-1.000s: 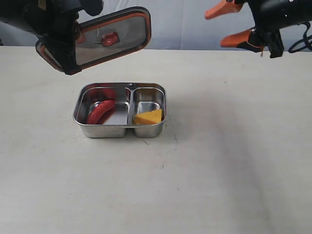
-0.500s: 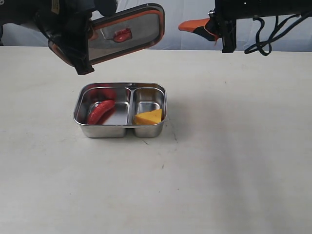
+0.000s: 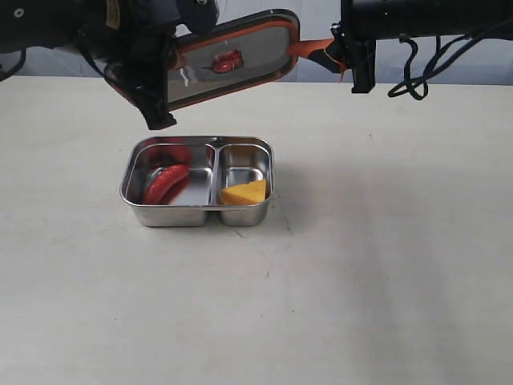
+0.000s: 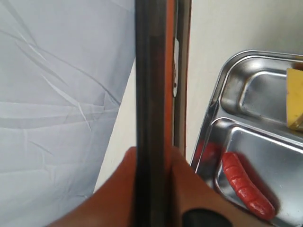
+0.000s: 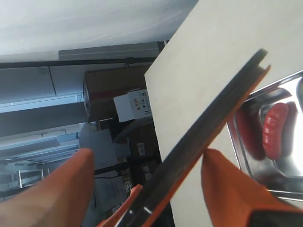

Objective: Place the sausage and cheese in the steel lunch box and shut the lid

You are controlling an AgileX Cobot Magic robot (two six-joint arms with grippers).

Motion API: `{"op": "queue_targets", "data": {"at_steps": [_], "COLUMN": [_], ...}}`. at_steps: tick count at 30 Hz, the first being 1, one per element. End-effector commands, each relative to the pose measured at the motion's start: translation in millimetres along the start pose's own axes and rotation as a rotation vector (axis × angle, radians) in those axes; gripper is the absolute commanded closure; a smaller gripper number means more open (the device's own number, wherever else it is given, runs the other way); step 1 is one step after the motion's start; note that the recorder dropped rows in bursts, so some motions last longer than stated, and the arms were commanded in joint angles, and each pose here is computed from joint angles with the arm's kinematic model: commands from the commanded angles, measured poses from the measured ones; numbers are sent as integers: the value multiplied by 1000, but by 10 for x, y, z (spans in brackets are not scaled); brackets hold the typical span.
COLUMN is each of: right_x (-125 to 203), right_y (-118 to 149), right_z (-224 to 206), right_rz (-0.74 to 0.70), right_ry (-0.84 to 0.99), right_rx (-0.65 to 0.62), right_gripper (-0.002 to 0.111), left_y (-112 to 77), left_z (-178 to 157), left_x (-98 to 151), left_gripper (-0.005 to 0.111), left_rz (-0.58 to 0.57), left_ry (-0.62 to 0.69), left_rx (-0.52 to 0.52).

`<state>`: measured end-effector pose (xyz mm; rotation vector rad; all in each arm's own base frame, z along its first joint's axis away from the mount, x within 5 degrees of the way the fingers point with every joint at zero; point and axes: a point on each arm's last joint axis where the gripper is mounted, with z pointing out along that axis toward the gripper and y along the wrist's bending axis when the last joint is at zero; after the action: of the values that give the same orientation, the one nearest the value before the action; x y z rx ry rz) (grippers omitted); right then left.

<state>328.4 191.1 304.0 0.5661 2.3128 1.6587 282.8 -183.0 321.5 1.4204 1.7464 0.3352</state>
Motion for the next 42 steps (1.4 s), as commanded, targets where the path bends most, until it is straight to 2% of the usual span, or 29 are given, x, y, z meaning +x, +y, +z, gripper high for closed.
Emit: {"op": "queue_targets", "data": {"at_steps": [1, 6, 8, 10, 14, 21, 23, 27, 29, 34, 37, 42], "right_x": [3, 10, 30, 30, 26, 23, 23, 13, 10, -13, -24, 72], "right_y": [-11, -11, -9, -9, -9, -9, -9, -11, -12, -88, -133, -243], "right_z": [11, 11, 24, 24, 24, 24, 24, 24, 24, 32, 67, 188], "right_rz": [-2, -3, -11, -14, -14, -41, -42, -61, -77, -167, -167, -247], "right_ry": [0, 7, 13, 13, 9, 5, 5, -5, -8, -20, -12, -10], "right_rx": [1, 1, 2, 2, 3, 3, 3, 5, 7, 79, 93, 128], "right_gripper": [46, 46, 51, 66, 109, 108, 108, 108, 108, 109, 109, 109], "left_y": [-6, -26, -26, -26, -23, -31, -41, -86, -97, -106, -98, -77], "left_z": [-58, -69, -69, -69, -78, -81, -80, -81, -82, -149, -249, -454], "left_x": [-100, -125, -125, -125, -124, -111, -99, -59, -45, 14, 54, 157], "left_gripper": [107, 107, 107, 107, 107, 106, 99, 58, 45, 44, 44, 44], "left_rz": [-4, -1, -2, -2, -2, -8, -15, -48, -53, -61, -130, -231], "left_ry": [-58, -66, -66, -66, -66, -52, -39, 7, 23, 83, 120, 207], "left_rx": [-16, -11, -11, -11, -12, -1, 9, 58, 70, 95, 103, 110]}}
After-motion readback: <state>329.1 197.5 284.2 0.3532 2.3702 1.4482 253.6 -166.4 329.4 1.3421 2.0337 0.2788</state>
